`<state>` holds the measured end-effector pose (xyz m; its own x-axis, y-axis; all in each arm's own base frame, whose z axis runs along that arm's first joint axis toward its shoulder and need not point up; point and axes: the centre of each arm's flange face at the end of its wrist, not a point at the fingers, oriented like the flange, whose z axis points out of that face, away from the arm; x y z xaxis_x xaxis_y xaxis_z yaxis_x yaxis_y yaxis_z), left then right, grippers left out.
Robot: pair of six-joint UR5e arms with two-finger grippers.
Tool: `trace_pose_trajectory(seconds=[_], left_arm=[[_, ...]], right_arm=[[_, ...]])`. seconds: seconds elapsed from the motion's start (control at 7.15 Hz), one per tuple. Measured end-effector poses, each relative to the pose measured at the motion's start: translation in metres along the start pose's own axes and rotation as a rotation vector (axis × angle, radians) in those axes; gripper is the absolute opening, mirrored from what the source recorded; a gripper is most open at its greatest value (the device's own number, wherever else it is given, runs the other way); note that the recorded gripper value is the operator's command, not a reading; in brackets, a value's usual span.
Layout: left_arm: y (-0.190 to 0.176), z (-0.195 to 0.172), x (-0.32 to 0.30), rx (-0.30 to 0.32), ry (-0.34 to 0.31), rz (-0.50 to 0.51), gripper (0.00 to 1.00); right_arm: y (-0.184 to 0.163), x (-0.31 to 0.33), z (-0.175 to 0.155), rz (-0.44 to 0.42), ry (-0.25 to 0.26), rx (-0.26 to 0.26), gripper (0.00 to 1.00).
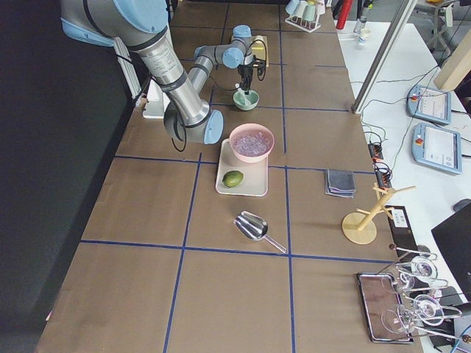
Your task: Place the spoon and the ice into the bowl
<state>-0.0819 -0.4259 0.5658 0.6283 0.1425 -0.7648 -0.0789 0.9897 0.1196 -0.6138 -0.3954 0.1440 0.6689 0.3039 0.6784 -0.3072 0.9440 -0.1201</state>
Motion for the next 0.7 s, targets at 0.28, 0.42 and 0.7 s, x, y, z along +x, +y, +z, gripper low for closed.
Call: trace_pose_trajectory(seconds=[0.28, 0.42, 0.7], left_arm=[[0.0005, -0.0001, -0.0001, 0.0, 0.0, 0.0, 1.0], [0.0005, -0.0002, 0.0001, 0.0, 0.0, 0.001, 1.0], [0.0005, -0.0002, 0.0002, 0.0, 0.0, 0.001, 1.0]], right_arm=[[-0.0002, -0.001, 0.01, 0.001, 0.018, 0.009, 0.99], [0.0, -0.001, 0.011, -0.006, 0.019, 0.009, 0.99], [-0.0021, -0.0018, 0.0035, -0.017, 0.005, 0.008, 1.0]])
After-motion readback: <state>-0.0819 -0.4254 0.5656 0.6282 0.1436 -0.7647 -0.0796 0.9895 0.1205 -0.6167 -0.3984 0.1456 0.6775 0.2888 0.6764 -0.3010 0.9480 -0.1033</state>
